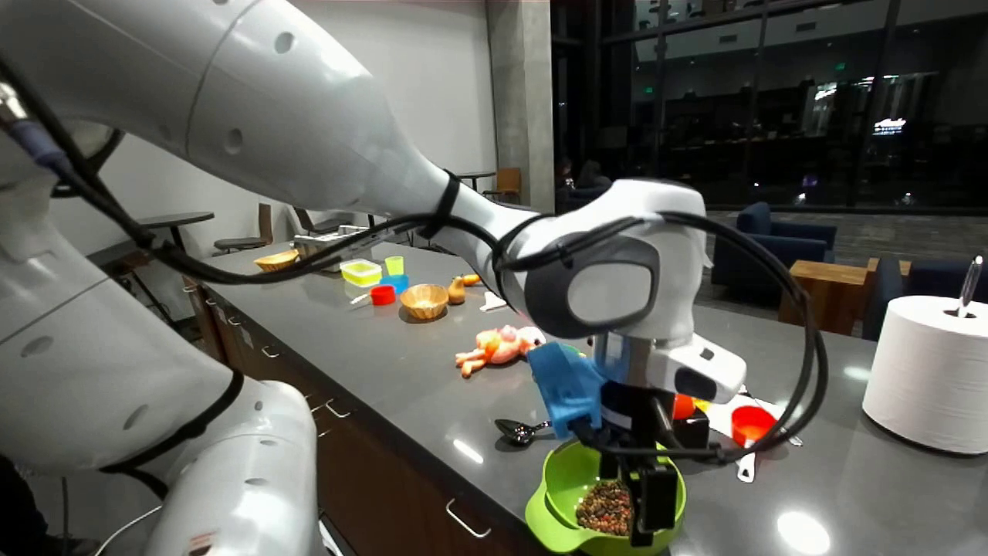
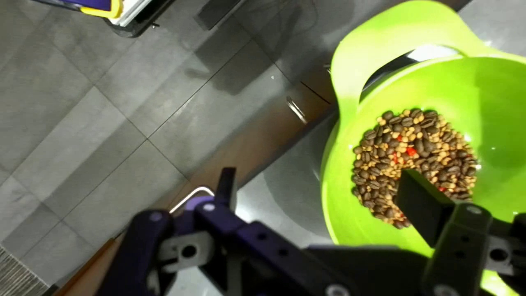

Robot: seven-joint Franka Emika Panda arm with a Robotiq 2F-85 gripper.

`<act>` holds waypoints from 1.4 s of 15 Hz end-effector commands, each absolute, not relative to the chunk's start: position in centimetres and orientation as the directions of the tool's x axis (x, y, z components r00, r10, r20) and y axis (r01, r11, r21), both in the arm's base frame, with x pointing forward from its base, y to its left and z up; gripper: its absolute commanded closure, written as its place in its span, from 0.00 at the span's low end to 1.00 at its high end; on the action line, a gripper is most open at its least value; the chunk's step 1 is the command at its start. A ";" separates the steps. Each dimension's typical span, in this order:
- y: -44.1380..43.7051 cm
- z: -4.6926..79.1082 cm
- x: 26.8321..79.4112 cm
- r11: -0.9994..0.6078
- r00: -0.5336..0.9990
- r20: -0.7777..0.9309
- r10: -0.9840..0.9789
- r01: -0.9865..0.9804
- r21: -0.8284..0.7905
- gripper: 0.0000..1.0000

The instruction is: Put the green bowl on the right side of the spoon

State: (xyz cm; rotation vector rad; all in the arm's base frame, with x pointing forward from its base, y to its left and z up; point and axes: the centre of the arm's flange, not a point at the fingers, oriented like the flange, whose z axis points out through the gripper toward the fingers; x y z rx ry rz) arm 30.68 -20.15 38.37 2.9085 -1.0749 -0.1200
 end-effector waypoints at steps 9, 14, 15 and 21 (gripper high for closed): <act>2.9 46.8 42.5 -0.996 0.991 0.102 -0.093 -0.093 -0.005 0.00; 10.8 45.6 46.7 -0.992 0.989 0.076 0.126 0.127 -0.014 0.00; 11.8 45.5 47.3 -0.987 0.985 0.065 0.160 0.162 -0.022 0.00; 14.7 45.5 49.8 -0.976 0.975 -0.041 0.217 0.216 -0.019 0.00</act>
